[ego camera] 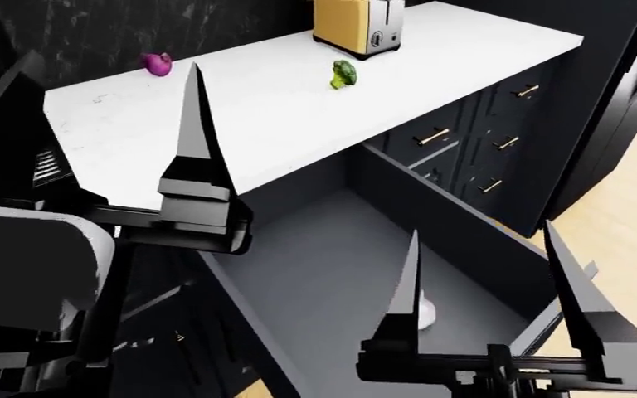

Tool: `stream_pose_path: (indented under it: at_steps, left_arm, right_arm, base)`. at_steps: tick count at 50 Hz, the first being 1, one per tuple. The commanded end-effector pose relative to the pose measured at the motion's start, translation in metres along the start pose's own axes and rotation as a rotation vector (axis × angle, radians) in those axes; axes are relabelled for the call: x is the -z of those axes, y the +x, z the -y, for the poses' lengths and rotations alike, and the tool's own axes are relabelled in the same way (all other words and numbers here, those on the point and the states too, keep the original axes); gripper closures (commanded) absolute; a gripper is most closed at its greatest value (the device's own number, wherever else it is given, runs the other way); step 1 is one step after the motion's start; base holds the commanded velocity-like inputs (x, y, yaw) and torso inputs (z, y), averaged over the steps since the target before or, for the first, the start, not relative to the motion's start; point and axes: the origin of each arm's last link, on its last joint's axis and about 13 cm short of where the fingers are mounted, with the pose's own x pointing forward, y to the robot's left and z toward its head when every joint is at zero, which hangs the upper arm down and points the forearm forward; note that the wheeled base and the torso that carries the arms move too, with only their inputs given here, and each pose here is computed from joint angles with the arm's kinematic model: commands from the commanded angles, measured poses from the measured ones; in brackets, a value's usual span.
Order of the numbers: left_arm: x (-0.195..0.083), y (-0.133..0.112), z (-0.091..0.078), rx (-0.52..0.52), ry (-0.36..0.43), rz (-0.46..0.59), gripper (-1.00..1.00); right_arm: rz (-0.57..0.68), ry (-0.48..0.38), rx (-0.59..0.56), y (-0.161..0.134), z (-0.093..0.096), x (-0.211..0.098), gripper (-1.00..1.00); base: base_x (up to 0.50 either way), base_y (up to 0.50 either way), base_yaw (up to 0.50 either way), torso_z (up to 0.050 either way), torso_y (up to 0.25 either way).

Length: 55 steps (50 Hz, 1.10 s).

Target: Close the right drawer.

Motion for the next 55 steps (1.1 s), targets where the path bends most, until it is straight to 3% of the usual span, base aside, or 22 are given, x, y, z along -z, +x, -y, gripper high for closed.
stream_pose_path:
  at_steps: [1, 13, 55]
  left_arm:
    - [0.0018, 0.0001, 0.0000, 0.000, 0.001, -0.003, -1.00]
    - [0.0023, 0.0006, 0.0000, -0.001, -0.001, -0.004, -1.00]
    - [0.0018, -0.0021, -0.0007, -0.002, -0.003, -0.002, -1.00]
  right_arm:
    - [0.009, 0.007, 0.015, -0.0011, 0.0012, -0.0001, -1.00]
    - [0.015, -0.007, 0.017, -0.0023, 0.0008, -0.0009, -1.00]
    - [0.017, 0.033, 0.025, -0.0037, 0.0004, -0.0009, -1.00]
  base:
    - [0.00, 0.00, 0.00, 0.000, 0.000]
    - [0.00, 0.00, -0.01, 0.000, 0.000]
    - [0.00, 0.00, -0.50, 0.000, 0.000]
